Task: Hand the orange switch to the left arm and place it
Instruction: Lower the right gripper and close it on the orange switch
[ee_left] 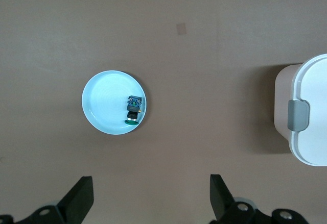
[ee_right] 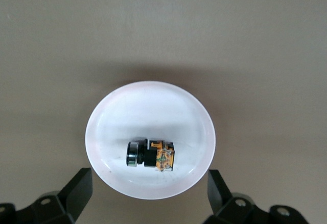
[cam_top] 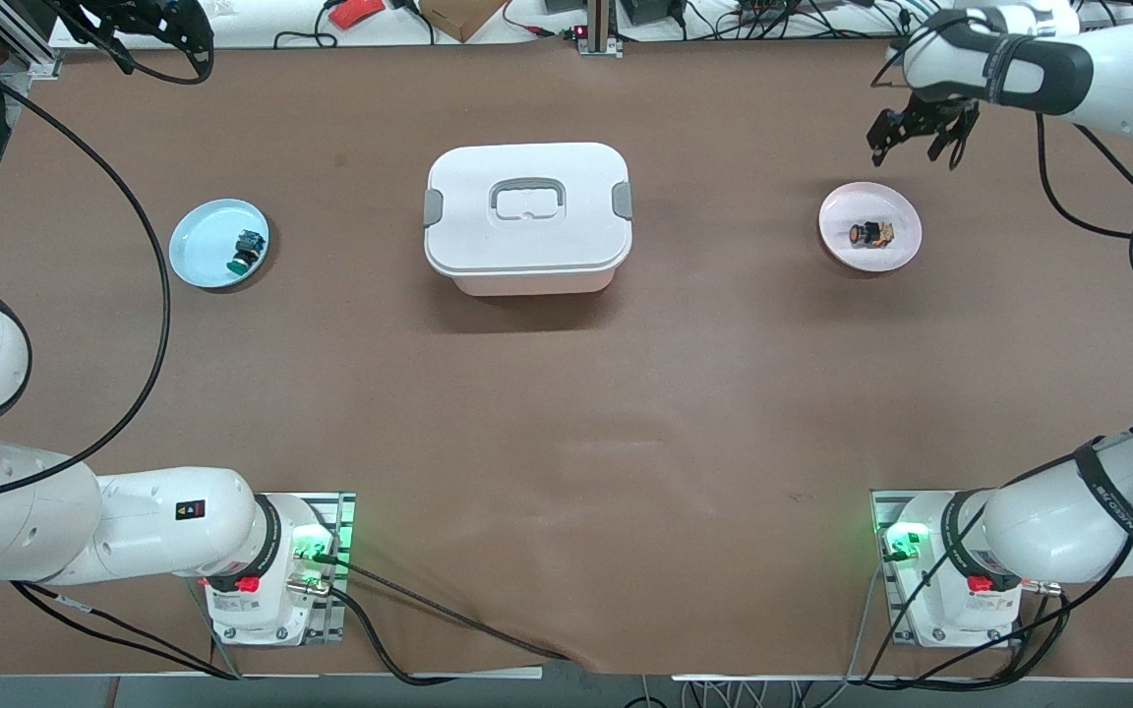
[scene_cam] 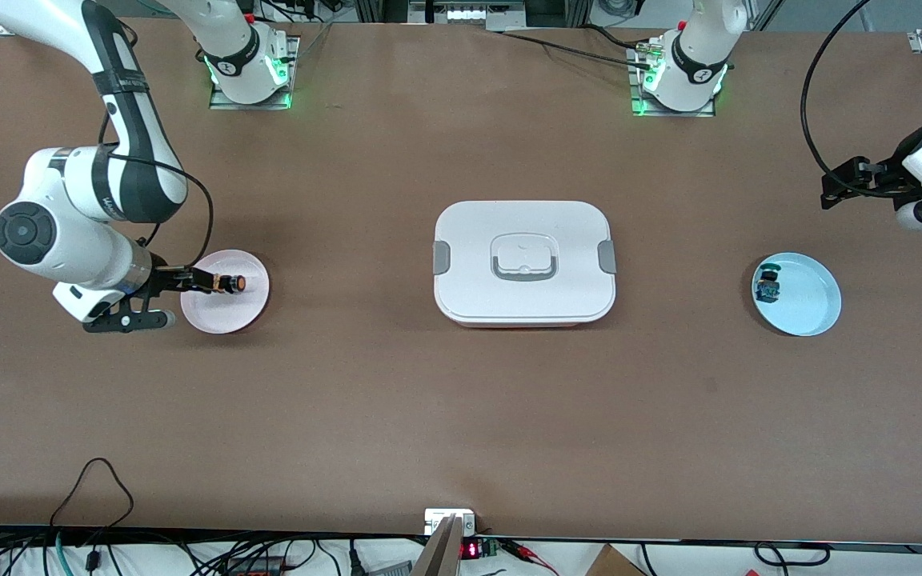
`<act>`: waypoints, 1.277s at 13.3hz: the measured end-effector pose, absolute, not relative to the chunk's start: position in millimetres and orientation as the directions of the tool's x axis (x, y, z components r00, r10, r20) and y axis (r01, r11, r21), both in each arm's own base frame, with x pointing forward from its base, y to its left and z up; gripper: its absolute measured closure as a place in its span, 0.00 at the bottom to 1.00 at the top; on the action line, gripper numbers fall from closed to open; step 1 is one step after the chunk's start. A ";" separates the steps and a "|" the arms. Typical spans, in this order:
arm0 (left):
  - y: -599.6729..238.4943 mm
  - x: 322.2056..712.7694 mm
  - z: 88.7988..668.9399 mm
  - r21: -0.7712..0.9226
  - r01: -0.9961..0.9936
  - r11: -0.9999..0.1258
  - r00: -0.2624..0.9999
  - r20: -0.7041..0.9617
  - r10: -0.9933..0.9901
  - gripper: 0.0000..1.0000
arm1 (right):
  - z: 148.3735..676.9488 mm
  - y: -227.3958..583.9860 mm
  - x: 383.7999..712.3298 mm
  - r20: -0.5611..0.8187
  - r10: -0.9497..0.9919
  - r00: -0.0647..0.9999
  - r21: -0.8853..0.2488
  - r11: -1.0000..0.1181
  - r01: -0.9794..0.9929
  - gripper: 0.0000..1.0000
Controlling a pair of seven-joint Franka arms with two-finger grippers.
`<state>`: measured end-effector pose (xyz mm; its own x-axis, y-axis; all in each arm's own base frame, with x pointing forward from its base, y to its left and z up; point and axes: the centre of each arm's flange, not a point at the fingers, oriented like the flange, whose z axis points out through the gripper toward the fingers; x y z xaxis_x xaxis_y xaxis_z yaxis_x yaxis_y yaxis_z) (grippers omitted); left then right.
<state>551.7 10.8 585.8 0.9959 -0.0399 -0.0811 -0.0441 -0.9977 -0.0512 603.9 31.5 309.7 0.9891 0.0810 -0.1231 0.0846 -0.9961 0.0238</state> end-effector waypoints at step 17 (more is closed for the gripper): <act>10.5 550.1 584.7 -0.050 -0.045 -0.998 0.995 -0.095 -0.040 0.00 | 225.0 19.3 582.9 -0.133 0.187 0.973 -0.027 -0.982 0.185 0.00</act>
